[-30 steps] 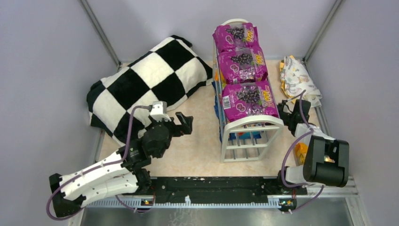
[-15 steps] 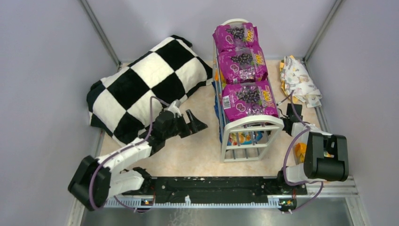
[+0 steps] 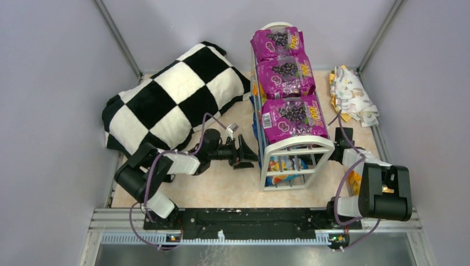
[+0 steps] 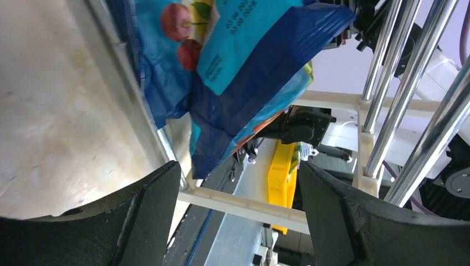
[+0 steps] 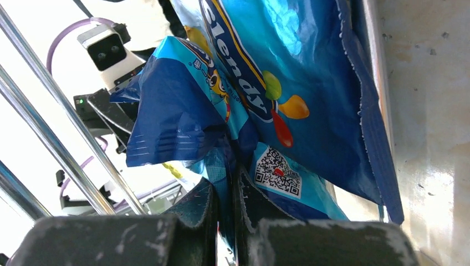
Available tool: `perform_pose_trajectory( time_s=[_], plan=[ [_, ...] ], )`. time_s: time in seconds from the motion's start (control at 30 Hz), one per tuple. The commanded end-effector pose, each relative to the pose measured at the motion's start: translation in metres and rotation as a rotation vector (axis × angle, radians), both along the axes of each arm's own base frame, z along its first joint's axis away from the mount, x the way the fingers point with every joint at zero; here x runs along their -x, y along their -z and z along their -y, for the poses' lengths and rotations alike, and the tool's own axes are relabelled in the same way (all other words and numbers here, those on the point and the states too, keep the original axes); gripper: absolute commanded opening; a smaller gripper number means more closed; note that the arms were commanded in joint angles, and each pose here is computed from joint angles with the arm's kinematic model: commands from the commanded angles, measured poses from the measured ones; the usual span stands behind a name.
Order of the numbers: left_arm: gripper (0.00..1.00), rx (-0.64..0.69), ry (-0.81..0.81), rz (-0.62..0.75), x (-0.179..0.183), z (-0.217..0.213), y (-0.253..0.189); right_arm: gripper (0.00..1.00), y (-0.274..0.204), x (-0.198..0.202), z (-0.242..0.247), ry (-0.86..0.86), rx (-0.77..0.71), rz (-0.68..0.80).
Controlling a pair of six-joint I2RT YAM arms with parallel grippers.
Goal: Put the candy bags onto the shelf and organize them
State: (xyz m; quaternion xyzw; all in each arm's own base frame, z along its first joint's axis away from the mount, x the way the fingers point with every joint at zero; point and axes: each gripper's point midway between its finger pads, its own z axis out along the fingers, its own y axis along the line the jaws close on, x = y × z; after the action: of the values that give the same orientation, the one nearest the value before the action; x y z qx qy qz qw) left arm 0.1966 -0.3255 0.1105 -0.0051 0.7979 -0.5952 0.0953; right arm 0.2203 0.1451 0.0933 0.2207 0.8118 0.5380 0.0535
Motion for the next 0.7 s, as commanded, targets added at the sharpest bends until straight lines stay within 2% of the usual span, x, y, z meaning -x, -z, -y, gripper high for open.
perform_pose_trajectory(
  time_s=[0.0,0.3,0.37,0.5,0.57,0.67],
  plan=[
    [0.83,0.106,0.08,0.093,-0.001,0.026,-0.031,0.06,0.005,0.016,-0.004,-0.025,0.026,-0.006],
    [0.7,0.085,0.098,0.069,-0.007,0.046,-0.017,0.22,0.004,0.015,-0.003,-0.02,0.04,0.024],
    [0.64,0.086,0.106,0.067,-0.007,0.051,-0.016,0.24,0.006,0.015,-0.002,-0.018,0.044,0.023],
    [0.43,0.094,0.12,0.074,-0.009,0.059,-0.019,0.31,0.005,0.014,-0.003,-0.02,0.043,0.031],
    [0.3,0.114,0.123,0.087,-0.01,0.061,-0.028,0.31,0.002,0.012,-0.003,-0.021,0.043,0.04],
    [0.18,0.137,0.125,0.118,-0.012,0.062,-0.046,0.3,-0.006,0.007,0.0,-0.015,0.069,0.07]
  ],
)
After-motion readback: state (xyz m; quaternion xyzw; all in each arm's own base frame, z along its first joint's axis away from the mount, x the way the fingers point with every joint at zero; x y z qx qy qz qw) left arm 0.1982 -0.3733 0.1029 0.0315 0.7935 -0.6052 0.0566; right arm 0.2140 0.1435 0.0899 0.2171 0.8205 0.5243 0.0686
